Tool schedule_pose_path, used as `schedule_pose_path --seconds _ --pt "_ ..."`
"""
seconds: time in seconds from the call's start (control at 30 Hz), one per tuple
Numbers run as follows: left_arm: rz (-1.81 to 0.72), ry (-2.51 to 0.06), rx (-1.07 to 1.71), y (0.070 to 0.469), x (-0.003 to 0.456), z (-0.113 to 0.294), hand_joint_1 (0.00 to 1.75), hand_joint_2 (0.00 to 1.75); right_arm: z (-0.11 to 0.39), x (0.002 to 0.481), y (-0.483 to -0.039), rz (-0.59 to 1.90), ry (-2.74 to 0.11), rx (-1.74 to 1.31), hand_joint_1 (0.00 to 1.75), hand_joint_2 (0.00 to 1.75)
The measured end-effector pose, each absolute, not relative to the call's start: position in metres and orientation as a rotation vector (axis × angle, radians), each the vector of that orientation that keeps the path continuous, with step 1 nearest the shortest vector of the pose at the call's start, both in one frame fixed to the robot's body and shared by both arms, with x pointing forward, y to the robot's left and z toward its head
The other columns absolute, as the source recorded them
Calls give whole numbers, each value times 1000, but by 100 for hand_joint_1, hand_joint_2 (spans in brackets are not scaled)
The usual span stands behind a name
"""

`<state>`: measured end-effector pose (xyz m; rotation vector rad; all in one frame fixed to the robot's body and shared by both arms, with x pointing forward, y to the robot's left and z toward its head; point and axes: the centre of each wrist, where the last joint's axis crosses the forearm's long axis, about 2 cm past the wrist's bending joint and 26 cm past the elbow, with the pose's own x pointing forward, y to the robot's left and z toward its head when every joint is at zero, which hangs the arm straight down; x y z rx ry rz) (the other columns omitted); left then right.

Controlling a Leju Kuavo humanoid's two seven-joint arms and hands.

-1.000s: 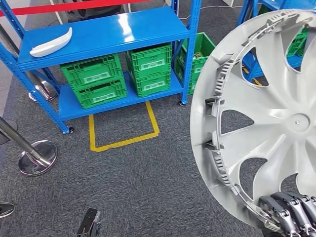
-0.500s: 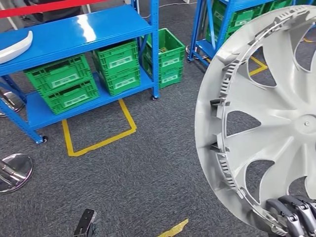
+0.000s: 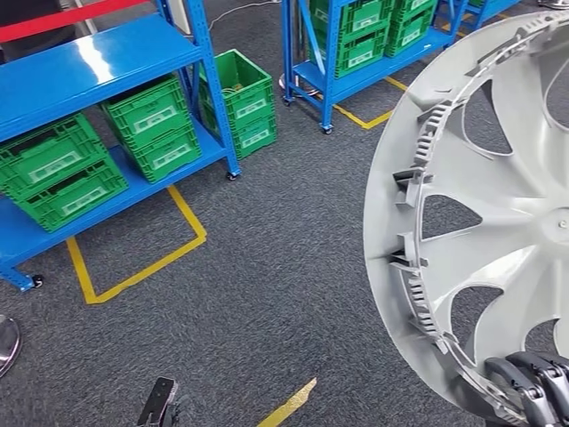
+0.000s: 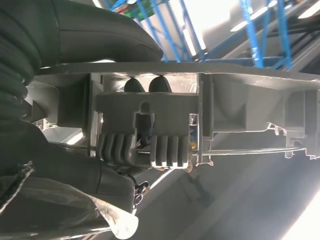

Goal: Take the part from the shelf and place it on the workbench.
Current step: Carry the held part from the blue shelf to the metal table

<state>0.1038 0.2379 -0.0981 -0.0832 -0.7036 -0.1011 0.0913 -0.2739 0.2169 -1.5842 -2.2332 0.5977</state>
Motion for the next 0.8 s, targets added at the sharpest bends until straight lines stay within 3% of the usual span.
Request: schedule_pose_path --seconds 0.8 --pt "-92 -724 -85 238 104 -98 0 175 215 85 -273 480 -2166 -1580 175 175"
